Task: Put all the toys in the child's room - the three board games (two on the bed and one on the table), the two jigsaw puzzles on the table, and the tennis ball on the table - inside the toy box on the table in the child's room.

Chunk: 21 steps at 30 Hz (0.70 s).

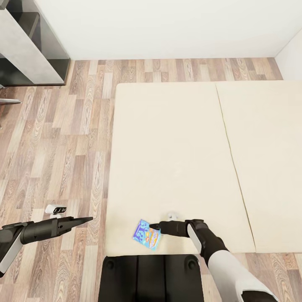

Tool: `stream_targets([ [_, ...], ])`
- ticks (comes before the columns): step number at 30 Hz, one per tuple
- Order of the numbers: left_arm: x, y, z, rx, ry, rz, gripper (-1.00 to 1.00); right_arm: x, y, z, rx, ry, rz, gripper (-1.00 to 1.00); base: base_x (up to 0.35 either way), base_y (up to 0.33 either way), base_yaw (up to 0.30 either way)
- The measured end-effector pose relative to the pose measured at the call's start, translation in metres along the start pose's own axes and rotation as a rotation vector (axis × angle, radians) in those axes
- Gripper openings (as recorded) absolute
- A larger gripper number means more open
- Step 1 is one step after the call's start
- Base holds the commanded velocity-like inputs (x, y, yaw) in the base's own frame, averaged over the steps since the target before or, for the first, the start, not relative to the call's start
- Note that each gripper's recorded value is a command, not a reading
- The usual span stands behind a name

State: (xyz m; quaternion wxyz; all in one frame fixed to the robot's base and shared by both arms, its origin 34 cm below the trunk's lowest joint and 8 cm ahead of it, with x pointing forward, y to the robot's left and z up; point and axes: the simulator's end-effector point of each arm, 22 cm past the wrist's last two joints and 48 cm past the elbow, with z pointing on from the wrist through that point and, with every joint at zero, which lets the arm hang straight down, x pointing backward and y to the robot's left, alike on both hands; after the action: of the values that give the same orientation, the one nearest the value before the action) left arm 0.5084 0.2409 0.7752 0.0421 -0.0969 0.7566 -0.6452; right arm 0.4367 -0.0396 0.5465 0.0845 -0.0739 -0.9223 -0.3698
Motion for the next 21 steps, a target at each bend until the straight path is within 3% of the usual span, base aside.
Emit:
stream_targets([
  [14, -0.006, 0.0, -0.005, -0.006, -0.02, 0.007, 1.0, 0.0, 0.021, 0.01, -0.039, -0.003, 0.017, 1.0, 0.0, 0.0, 0.0],
  [21, -0.01, 0.0, -0.008, -0.009, -0.035, 0.013, 1.0, 0.002, 0.017, 0.008, -0.033, 0.005, 0.027, 1.0, 0.0, 0.0, 0.0],
])
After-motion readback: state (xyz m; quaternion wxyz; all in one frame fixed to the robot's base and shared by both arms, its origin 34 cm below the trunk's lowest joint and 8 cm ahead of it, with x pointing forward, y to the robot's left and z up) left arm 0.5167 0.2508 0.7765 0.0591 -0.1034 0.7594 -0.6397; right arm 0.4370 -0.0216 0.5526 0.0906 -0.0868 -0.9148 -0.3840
